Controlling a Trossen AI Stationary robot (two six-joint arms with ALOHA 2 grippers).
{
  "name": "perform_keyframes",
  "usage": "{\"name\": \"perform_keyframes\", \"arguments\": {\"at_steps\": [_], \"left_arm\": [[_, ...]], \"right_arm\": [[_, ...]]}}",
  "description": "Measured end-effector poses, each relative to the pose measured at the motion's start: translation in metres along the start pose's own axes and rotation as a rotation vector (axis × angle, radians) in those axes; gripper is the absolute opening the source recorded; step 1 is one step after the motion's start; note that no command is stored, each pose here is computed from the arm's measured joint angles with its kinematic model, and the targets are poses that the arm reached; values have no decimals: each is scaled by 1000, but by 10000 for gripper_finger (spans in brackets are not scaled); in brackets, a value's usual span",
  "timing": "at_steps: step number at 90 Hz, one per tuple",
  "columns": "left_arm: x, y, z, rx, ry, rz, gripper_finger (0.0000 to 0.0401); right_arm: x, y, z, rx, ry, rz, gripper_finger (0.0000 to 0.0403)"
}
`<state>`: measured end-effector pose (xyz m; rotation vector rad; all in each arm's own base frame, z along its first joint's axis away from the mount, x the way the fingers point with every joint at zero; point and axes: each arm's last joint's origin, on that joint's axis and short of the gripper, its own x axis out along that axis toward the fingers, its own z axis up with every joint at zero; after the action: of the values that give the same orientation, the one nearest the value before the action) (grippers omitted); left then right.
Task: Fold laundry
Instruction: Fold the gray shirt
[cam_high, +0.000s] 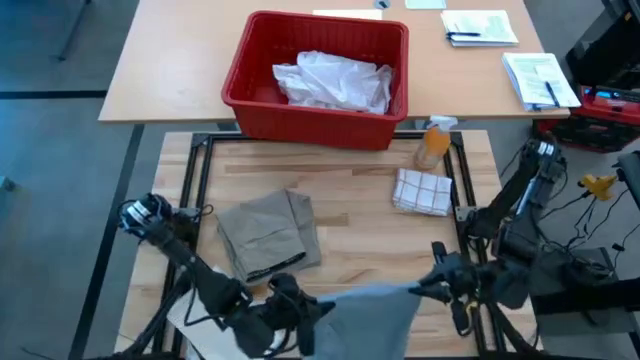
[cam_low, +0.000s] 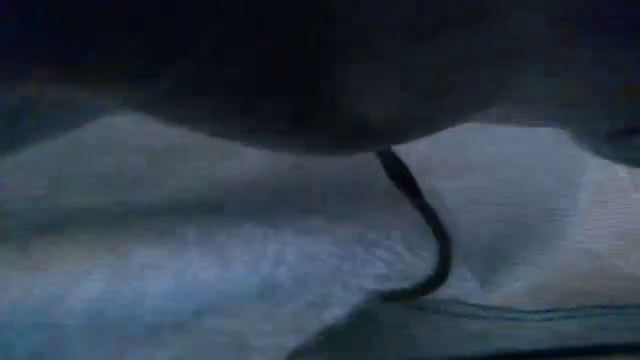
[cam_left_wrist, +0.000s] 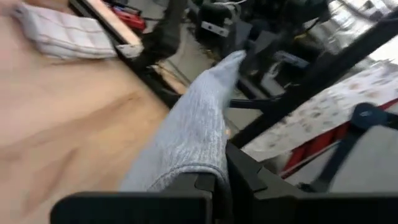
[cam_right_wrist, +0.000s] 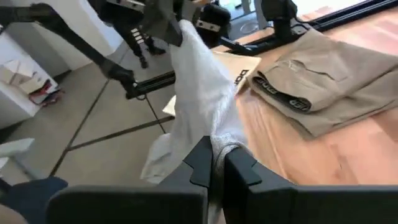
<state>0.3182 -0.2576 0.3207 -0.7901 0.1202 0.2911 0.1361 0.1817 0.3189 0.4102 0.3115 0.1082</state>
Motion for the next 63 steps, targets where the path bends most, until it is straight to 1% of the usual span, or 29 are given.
{"name": "perform_keyframes", "arguments": {"at_steps": [11, 17, 27, 40, 46, 50, 58, 63], "left_arm": [[10, 11, 5, -34, -1, 69, 0], [14, 16, 7, -14, 3, 102, 0], [20, 26, 11, 1, 4, 164, 0], [31, 35, 18, 15, 58, 191, 0], [35, 40, 21, 35, 73, 217, 0], [38, 44, 23, 69, 88, 229, 0], [45, 51, 34, 119, 169, 233, 0], [49, 55, 39, 135, 186, 247, 0]], "right_arm": [[6, -17, -4, -3, 17, -23, 0], [9, -27, -7, -17, 33, -32, 0], [8, -41, -7, -2, 23, -46, 0], [10, -54, -4, -1, 34, -52, 0], [10, -60, -3, 5, 34, -53, 0], [10, -64, -3, 9, 38, -55, 0], [11, -75, -6, 20, 64, -55, 0], [12, -82, -8, 31, 69, -64, 0]]}}
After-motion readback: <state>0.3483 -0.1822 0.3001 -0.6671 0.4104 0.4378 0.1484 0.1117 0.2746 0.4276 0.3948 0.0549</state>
